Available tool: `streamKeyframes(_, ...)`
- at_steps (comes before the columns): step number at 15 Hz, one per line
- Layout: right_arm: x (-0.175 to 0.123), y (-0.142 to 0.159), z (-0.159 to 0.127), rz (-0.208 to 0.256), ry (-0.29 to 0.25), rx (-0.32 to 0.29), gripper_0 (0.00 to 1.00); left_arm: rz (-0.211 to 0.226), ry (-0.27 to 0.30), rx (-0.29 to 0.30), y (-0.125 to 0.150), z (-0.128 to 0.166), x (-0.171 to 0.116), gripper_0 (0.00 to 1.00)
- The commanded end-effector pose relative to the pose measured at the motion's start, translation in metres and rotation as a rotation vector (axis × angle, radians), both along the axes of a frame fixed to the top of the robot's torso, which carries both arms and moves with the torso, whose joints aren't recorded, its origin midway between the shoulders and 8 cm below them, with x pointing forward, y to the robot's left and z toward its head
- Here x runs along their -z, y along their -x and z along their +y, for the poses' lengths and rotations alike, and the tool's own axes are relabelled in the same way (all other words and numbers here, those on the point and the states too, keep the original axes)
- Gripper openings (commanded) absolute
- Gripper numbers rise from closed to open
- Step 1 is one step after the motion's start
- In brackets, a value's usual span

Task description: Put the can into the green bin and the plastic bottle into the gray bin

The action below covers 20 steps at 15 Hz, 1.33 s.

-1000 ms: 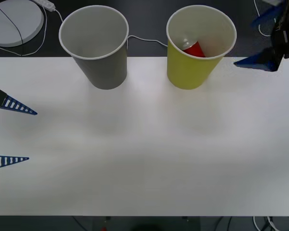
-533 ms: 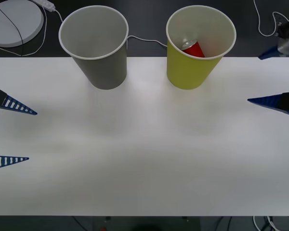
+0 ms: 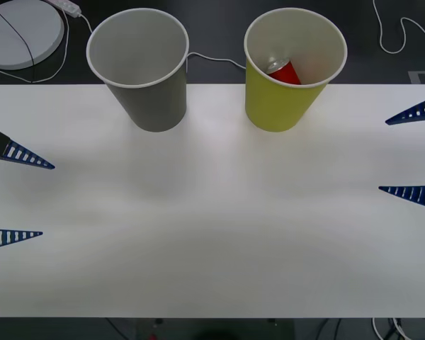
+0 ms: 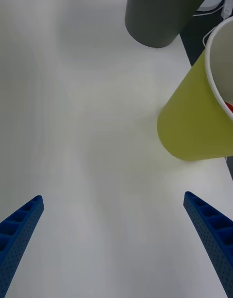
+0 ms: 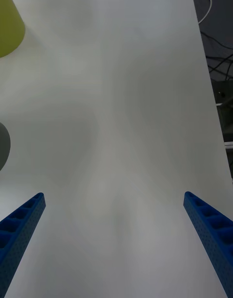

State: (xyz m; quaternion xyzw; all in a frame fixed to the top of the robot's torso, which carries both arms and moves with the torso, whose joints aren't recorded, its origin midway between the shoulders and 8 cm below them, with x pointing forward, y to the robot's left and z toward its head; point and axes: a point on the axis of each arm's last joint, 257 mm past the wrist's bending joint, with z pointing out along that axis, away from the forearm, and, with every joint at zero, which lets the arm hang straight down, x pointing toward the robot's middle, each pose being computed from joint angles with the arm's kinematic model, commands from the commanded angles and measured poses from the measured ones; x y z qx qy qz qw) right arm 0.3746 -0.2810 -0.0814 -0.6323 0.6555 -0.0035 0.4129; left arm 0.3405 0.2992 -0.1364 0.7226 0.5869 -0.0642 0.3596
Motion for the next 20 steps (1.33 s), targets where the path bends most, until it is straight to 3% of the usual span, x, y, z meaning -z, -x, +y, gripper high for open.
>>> streamKeyframes(1, 0.012, 0.011, -0.009, -0.005, -0.01, -0.039, 1.0, 0.0, 0.0, 0.0, 0.0, 0.0, 0.0, 1.0)
streamKeyframes(5, 0.026, 0.024, -0.016, -0.004, -0.019, -0.059, 1.0, 0.0, 0.0, 0.0, 0.0, 0.0, 0.0, 1.0)
streamKeyframes(12, 0.055, 0.052, -0.026, 0.079, -0.065, -0.028, 1.0, 0.0, 0.0, 0.0, 0.0, 0.0, 0.0, 1.0)
streamKeyframes(13, 0.057, 0.054, -0.026, 0.078, -0.065, -0.031, 1.0, 0.0, 0.0, 0.0, 0.0, 0.0, 0.0, 1.0)
streamKeyframes(15, 0.056, 0.052, -0.026, 0.018, -0.04, -0.076, 1.0, 0.0, 0.0, 0.0, 0.0, 0.0, 0.0, 1.0)
streamKeyframes(17, 0.059, 0.054, -0.024, -0.006, -0.037, -0.097, 1.0, 0.0, 0.0, 0.0, 0.0, 0.0, 0.0, 1.0)
streamKeyframes(20, 0.065, 0.058, -0.025, 0.005, -0.044, -0.094, 1.0, 0.0, 0.0, 0.0, 0.0, 0.0, 0.0, 1.0)
